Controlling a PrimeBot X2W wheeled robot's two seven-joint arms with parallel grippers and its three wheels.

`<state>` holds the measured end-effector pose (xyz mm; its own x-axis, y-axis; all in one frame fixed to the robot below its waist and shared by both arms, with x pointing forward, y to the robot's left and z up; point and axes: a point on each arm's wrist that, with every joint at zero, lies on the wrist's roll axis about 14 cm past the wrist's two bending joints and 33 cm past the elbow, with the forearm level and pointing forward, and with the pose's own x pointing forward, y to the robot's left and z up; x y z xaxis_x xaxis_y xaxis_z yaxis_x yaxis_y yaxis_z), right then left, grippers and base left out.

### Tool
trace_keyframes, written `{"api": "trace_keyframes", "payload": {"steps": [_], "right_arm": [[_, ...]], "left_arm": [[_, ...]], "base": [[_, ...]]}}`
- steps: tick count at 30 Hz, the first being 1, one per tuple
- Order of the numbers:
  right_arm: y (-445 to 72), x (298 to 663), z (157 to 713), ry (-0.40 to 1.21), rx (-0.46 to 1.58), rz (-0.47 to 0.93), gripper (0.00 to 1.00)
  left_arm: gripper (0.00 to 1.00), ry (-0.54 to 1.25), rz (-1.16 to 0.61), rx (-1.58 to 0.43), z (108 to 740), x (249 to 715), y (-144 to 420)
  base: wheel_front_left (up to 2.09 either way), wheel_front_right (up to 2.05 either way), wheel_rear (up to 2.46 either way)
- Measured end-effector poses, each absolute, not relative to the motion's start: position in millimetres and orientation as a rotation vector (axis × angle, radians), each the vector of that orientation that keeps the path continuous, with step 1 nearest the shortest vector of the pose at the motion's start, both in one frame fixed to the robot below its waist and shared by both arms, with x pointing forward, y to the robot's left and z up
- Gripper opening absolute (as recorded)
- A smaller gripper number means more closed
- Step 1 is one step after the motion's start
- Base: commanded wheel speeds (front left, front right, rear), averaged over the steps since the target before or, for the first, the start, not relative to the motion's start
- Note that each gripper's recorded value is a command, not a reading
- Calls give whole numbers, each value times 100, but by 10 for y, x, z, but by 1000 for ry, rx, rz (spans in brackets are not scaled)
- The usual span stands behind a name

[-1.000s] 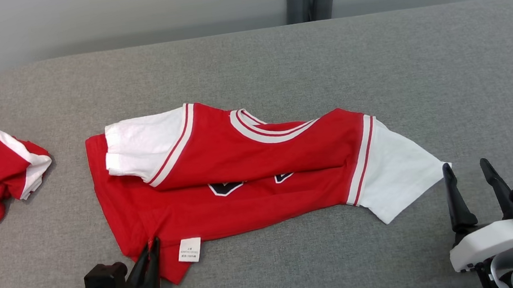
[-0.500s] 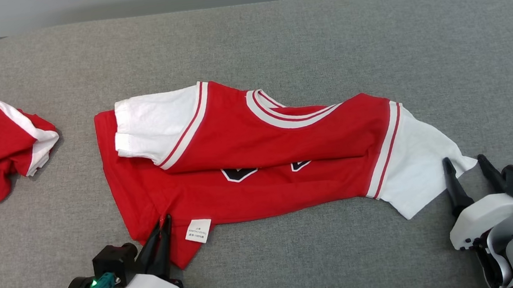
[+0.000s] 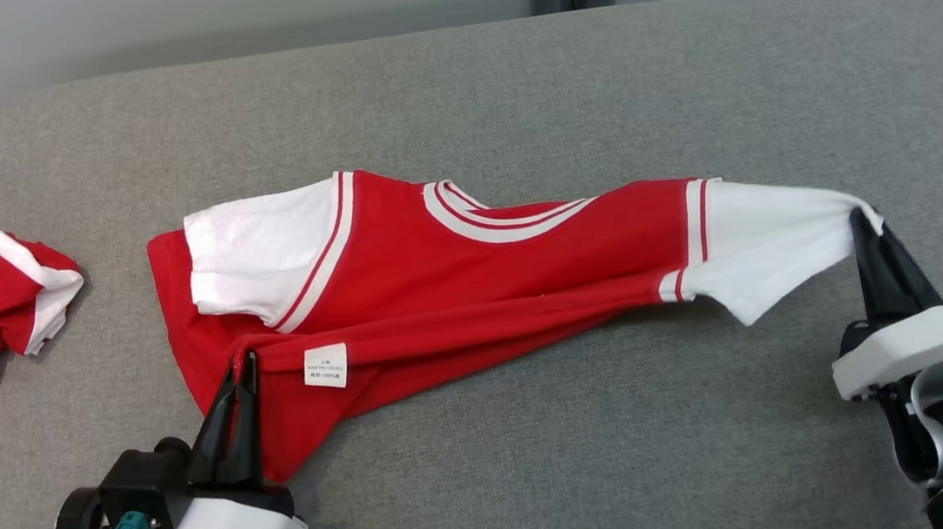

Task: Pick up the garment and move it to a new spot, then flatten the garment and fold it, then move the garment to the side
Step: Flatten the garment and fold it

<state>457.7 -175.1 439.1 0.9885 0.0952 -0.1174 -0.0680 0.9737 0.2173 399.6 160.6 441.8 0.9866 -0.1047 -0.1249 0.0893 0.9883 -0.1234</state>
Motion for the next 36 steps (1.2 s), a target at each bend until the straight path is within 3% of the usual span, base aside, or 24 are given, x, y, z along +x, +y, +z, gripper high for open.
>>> {"api": "trace_keyframes", "payload": {"steps": [10,21,27,36], "right_arm": [[-1988,4631,5945,-315,188,86,0],[-2087,4114,7316,-683,118,75,0],[-2075,4179,7345,-671,104,78,0],[-2072,4801,7232,-605,95,123,0]], "left_arm": [[0,-211,-183,-60,5630,4348,1395],[0,-542,-276,-53,6832,4371,1083],[0,-548,-311,-85,6887,4494,989],[0,-517,-416,-125,6843,5054,741]], "base": [[0,0,0],[0,0,0],[0,0,0],[0,0,0]]}}
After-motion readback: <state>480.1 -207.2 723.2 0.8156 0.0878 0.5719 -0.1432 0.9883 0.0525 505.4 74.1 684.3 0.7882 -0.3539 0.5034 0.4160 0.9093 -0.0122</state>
